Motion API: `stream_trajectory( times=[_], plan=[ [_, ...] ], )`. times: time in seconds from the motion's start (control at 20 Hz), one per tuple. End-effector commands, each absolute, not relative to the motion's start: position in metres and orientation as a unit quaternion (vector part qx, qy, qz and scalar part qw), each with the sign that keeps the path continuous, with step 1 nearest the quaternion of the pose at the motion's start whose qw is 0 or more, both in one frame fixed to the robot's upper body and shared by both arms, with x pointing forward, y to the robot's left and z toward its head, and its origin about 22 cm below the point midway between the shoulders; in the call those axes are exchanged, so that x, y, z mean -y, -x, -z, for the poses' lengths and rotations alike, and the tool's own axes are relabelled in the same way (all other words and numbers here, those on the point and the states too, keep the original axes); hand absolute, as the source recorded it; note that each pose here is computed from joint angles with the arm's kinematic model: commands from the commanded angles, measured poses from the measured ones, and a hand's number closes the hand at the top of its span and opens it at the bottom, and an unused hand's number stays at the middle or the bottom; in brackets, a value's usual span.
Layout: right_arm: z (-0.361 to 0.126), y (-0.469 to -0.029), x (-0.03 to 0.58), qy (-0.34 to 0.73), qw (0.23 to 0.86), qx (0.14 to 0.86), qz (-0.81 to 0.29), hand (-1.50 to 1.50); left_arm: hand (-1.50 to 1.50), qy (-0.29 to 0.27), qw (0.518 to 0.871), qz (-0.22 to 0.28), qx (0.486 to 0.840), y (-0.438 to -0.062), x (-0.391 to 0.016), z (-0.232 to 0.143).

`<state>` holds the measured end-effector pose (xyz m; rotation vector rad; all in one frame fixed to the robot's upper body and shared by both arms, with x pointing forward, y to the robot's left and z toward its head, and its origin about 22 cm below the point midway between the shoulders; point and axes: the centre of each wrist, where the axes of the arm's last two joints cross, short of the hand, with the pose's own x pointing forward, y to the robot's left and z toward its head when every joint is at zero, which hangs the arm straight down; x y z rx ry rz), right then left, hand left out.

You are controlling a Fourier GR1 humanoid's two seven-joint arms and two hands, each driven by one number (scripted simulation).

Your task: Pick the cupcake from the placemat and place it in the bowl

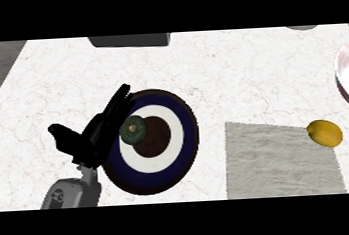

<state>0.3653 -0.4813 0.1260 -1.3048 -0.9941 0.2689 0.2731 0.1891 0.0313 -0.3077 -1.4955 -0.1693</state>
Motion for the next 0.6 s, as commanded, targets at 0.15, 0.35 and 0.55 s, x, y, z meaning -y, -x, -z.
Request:
stream_trajectory(
  times=[0.15, 0.35, 0.55],
  plan=[
    [-0.144, -0.374, 0.475, 0.518, 0.582, 0.621, 0.087, -1.5, 0.0, 0.134, 0.728, 0.062, 0.669, -0.269, -0.19, -0.023],
    [-0.131, -0.359, 0.485, 0.47, 0.524, 0.701, 0.11, -1.5, 0.0, 0.113, 0.732, 0.049, 0.67, -0.259, -0.204, -0.019],
    [-0.112, -0.333, 0.493, 0.425, 0.5, 0.746, 0.114, -1.5, 0.0, 0.109, 0.734, 0.038, 0.67, -0.26, -0.214, -0.014]
  ],
)
